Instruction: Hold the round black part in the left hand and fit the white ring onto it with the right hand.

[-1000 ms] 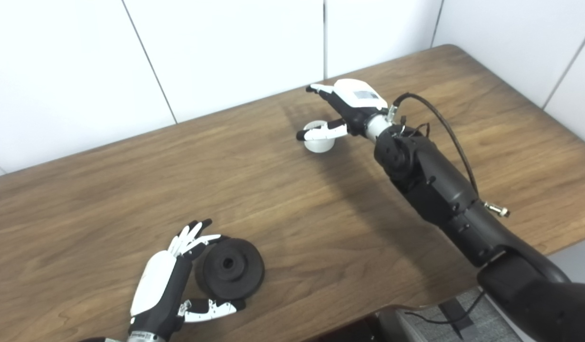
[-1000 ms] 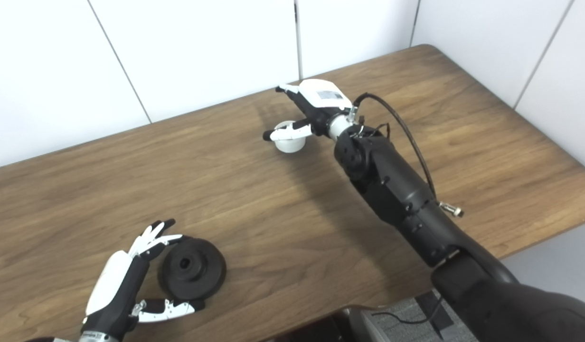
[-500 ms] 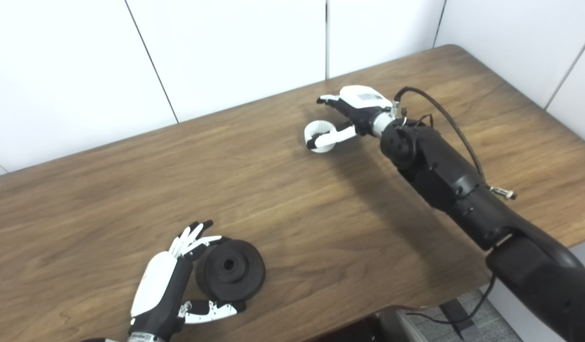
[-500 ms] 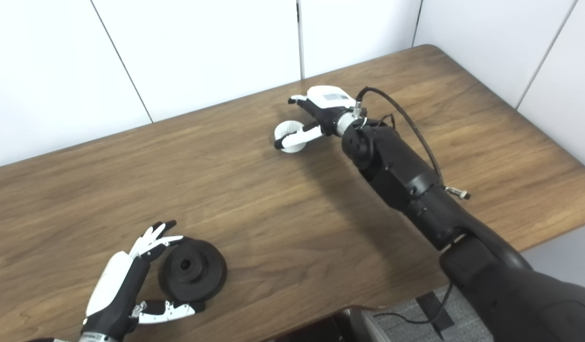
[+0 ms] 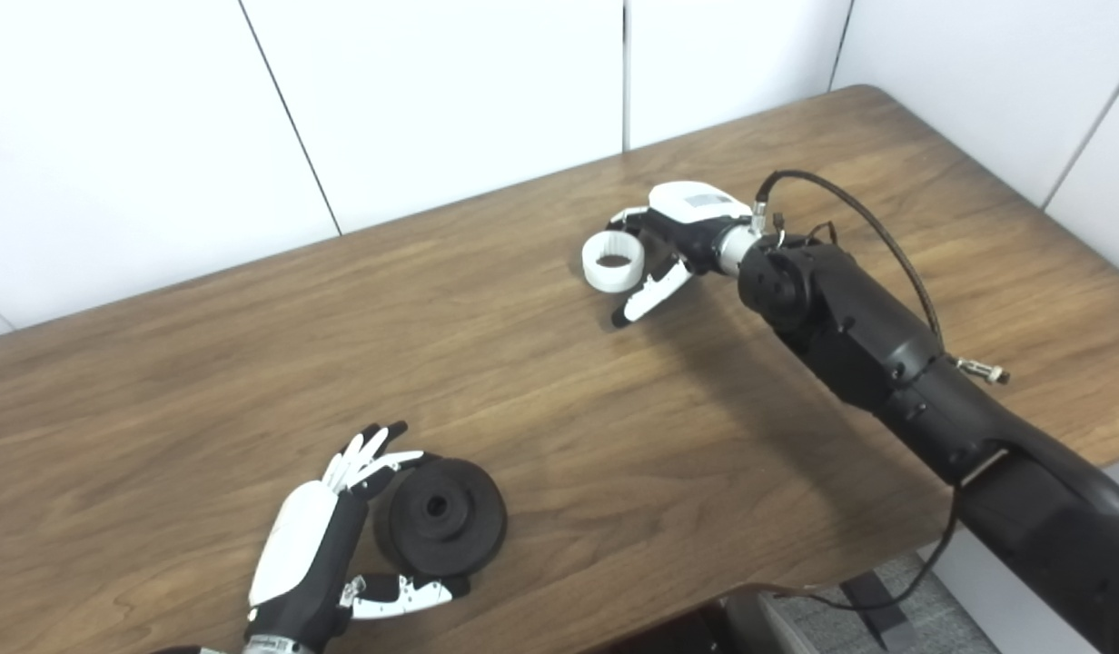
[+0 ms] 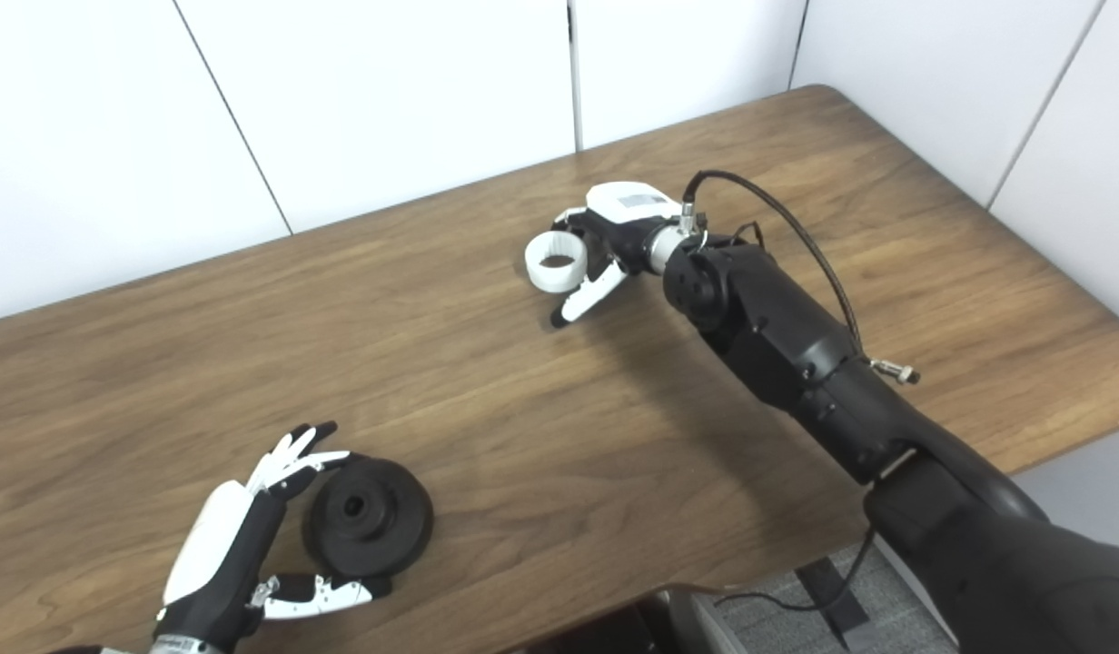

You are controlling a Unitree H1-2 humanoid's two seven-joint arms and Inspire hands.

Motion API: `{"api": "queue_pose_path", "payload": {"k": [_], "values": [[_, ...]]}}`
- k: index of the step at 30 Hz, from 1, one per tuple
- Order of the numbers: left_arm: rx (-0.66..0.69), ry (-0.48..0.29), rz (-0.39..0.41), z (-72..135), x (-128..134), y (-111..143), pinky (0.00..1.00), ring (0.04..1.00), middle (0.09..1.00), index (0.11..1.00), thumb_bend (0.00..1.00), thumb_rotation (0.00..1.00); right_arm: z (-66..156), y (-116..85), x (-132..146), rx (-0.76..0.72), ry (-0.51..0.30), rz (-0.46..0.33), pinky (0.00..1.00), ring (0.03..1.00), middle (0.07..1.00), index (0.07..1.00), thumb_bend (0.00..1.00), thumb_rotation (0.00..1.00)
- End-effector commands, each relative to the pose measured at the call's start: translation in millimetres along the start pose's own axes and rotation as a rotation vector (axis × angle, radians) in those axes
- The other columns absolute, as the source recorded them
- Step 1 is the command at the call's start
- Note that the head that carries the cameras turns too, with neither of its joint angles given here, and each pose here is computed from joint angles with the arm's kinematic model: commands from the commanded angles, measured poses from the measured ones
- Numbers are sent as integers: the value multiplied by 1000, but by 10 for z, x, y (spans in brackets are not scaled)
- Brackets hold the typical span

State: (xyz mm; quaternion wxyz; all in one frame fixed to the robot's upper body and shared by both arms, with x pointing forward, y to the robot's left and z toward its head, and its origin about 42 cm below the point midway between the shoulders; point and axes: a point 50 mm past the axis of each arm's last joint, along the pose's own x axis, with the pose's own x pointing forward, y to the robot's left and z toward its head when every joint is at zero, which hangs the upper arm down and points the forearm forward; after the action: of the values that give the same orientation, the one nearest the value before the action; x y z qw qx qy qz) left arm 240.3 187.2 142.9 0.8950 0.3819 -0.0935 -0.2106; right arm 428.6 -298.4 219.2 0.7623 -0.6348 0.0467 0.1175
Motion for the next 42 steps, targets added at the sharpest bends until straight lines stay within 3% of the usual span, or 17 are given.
{"api": "queue_pose_path", "payload": {"k": [1, 8, 16, 22, 37, 40, 41, 42], "values": [[39, 12, -1, -16, -14, 44, 1000, 1000, 959, 493, 520, 79, 43, -316, -11, -21, -46, -103, 870, 866, 802, 817, 841, 442], [40, 11, 2, -18, 1, 41, 1000, 1000, 957, 493, 520, 79, 43, -273, -13, -10, -60, -118, 869, 850, 783, 797, 830, 413], [43, 12, 4, -11, 9, 44, 1000, 1000, 956, 492, 520, 80, 47, -172, -3, 10, -84, -173, 785, 756, 695, 726, 801, 337], [40, 14, 3, 1, 13, 51, 1000, 1000, 957, 492, 520, 78, 69, -74, 9, 33, -82, -206, 764, 725, 661, 701, 788, 346], [40, 12, 7, 22, 6, 28, 1000, 1000, 961, 492, 520, 78, 198, 209, 21, 119, -42, -286, 800, 699, 603, 649, 743, 282], [41, 16, 7, 30, 5, 30, 1000, 1000, 963, 492, 520, 79, 214, 265, 23, 128, -36, -308, 804, 699, 605, 628, 711, 258], [40, 16, 7, 31, 4, 31, 1000, 1000, 963, 492, 520, 79, 217, 274, 22, 131, -38, -316, 803, 691, 592, 548, 594, 194], [39, 19, 6, 32, 4, 33, 1000, 1000, 964, 492, 520, 79, 219, 282, 23, 134, -39, -327, 802, 688, 587, 521, 555, 173]]}}
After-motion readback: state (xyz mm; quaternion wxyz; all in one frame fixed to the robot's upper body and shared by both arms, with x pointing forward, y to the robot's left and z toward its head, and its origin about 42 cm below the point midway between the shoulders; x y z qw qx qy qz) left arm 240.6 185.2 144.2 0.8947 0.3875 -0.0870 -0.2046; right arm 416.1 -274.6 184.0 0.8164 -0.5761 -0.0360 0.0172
